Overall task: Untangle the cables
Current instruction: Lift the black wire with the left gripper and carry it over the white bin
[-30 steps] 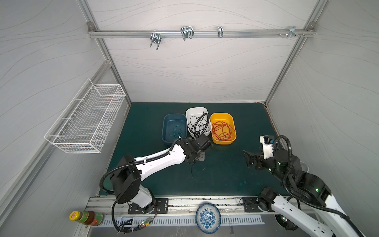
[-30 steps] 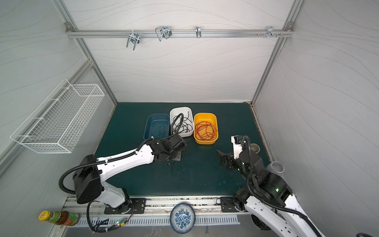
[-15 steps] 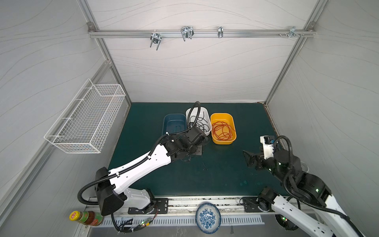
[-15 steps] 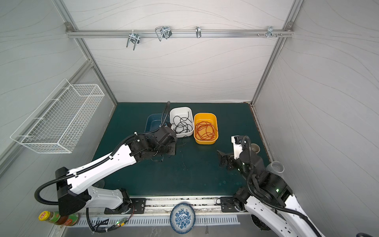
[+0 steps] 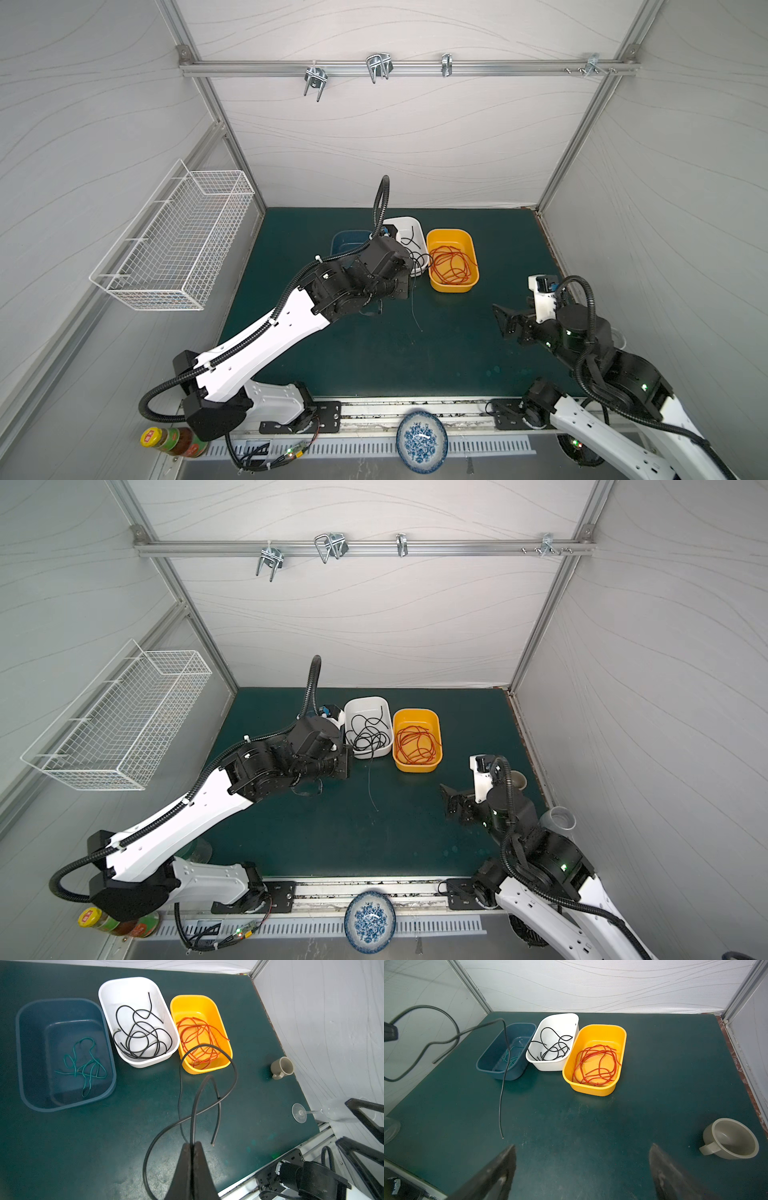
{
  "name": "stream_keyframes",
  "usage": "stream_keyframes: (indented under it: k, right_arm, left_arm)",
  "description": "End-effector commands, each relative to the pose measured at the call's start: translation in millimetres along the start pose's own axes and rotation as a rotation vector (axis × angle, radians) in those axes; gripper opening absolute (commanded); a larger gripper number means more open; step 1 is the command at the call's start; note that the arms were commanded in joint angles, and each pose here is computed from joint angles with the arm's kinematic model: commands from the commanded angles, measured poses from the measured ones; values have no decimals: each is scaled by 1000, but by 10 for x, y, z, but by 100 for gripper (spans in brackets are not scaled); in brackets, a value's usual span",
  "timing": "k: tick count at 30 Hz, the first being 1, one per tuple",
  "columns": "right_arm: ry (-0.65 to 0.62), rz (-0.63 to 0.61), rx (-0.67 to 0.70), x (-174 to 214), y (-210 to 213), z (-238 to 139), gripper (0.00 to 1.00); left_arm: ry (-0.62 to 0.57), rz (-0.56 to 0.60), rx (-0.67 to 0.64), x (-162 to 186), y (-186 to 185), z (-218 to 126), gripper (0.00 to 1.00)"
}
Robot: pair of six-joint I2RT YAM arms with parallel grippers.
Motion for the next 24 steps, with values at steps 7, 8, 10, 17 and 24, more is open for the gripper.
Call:
stream_keyframes:
  k: [7,8,10,17,24]
  right_arm:
    - [-21,-8,-9,-10,11,-9,99]
    - [-22,-8,-10,-10,11,-12,99]
    - [-24,-7,-10,-11,10,-15,99]
    - [-27,-7,-12,-14,11,-19,99]
    - [-27,-7,-14,-12,13,-19,99]
  left_arm:
    - [-113,89,70,-378,-240,-265,0]
    - [-122,90,76,-420,-250,-266,0]
    - [-128,79,87,-509,-252,-245,0]
    - [-155,23,113,-894,-169,-103,0]
    - [-191,40,111,-1213,-148,132,0]
Point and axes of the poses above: each gripper's point midway between its finger pads, its own z axis out along the fingers, its own y axis along the line the jaws close on, x = y × z, the point moved 5 cm from there along -z, back along the fingers, and after that the axes turned 13 degrees about -z, right-handed, at the moved point
